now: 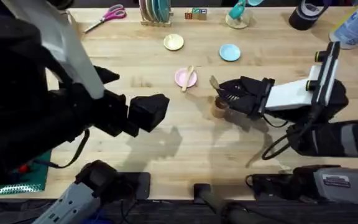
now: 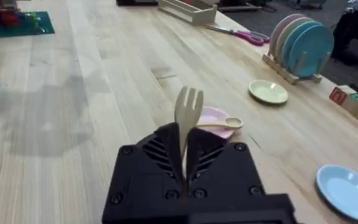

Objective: Pick up a utensil and set it on the pink plate, then put the other utensil in the container.

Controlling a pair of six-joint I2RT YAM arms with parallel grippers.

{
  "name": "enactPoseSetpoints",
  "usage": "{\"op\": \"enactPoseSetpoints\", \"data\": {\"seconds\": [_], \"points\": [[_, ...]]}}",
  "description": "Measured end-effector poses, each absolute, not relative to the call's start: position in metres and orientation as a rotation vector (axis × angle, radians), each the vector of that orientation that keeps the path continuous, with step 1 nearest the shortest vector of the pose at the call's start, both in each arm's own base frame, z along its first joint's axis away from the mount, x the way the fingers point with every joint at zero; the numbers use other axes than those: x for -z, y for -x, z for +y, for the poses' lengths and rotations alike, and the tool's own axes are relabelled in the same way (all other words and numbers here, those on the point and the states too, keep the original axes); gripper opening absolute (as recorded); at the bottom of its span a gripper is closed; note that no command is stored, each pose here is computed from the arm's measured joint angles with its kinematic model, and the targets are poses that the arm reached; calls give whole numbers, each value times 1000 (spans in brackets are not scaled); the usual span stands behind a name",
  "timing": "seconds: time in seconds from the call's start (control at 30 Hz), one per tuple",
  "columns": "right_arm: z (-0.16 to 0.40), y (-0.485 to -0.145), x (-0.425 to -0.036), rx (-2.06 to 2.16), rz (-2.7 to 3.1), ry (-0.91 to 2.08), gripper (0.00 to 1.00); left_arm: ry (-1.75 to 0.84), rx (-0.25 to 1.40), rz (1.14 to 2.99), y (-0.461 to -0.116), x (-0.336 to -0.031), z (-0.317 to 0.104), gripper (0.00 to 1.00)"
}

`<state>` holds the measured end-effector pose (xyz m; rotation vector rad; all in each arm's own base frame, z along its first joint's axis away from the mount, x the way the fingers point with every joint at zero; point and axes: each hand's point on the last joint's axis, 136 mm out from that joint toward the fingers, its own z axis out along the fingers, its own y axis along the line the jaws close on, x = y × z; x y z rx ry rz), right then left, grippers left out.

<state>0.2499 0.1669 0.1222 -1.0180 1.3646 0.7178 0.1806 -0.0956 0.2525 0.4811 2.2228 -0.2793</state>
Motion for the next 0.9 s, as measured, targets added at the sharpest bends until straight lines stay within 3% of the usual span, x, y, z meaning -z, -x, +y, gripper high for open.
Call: {"op": "enactPoseSetpoints", "data": {"seconds": [0.9], "points": [[173,-257,-102,-746,1433,1040,32,-481,279,2223,-181,-252,-96,995]]}}
